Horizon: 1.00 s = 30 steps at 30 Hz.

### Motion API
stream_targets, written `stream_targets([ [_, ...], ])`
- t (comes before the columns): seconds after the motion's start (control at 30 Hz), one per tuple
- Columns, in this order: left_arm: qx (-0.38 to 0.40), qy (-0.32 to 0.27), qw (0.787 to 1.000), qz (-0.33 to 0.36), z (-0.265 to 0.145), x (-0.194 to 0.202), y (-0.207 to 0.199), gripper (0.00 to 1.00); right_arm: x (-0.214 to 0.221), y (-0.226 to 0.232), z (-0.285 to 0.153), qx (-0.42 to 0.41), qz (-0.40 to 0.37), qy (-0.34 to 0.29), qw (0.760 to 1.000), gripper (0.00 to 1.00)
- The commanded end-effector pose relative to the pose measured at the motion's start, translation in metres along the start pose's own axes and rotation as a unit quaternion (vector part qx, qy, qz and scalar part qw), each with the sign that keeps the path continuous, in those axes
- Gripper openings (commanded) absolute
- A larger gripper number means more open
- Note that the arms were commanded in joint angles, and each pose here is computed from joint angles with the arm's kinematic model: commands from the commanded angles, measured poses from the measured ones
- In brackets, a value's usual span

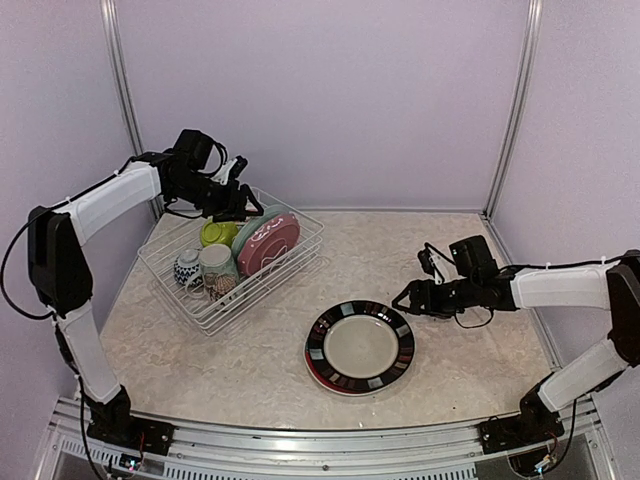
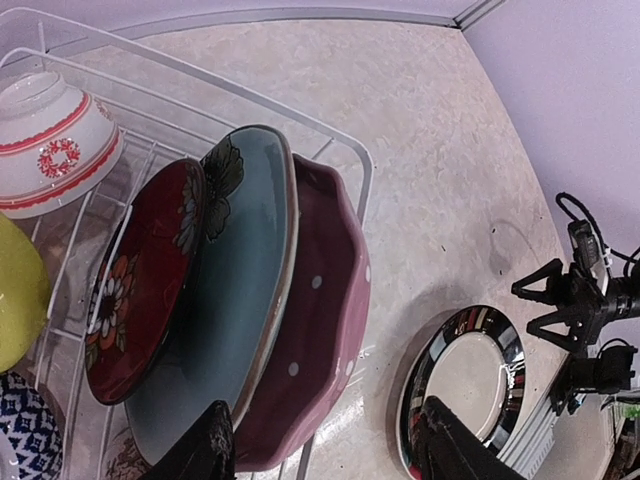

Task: Unload the mixed dishes from the dish rack
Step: Grab the plate from the dish rack.

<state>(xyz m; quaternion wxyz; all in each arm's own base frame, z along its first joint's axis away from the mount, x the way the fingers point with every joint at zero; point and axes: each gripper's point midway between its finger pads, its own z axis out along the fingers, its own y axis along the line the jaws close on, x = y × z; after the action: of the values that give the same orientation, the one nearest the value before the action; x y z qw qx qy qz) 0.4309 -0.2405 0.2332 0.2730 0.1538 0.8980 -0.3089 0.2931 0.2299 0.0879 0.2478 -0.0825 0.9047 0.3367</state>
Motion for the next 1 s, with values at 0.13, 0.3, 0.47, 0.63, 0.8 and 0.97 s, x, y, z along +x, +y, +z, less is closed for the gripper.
stream_targets([
  [0.13,-0.043,0.012,0.999,0.000,0.010,-0.009,0.028,0.52,-0.022,0.007,-0.016,0.020,-0.030,-0.038,0.999,0.82],
  [0.3,-0.040,0.068,0.997,0.016,0.028,0.006,0.038,0.47,-0.029,0.010,-0.026,0.021,-0.035,-0.063,0.997,0.82],
  [0.47,-0.011,0.072,0.997,0.020,0.034,0.006,0.031,0.47,-0.031,0.013,-0.035,0.019,-0.041,-0.080,0.996,0.83],
  [0.63,0.007,0.067,0.997,0.032,0.041,0.000,0.026,0.38,-0.030,0.016,-0.040,0.018,-0.044,-0.080,0.996,0.83],
  [0.8,0.019,0.073,0.996,0.046,0.051,0.002,0.029,0.28,-0.036,0.023,-0.053,0.011,-0.055,-0.107,0.993,0.83],
  [0.97,0.026,0.080,0.995,0.058,0.056,0.007,0.030,0.33,-0.042,0.029,-0.067,0.004,-0.063,-0.136,0.989,0.84],
])
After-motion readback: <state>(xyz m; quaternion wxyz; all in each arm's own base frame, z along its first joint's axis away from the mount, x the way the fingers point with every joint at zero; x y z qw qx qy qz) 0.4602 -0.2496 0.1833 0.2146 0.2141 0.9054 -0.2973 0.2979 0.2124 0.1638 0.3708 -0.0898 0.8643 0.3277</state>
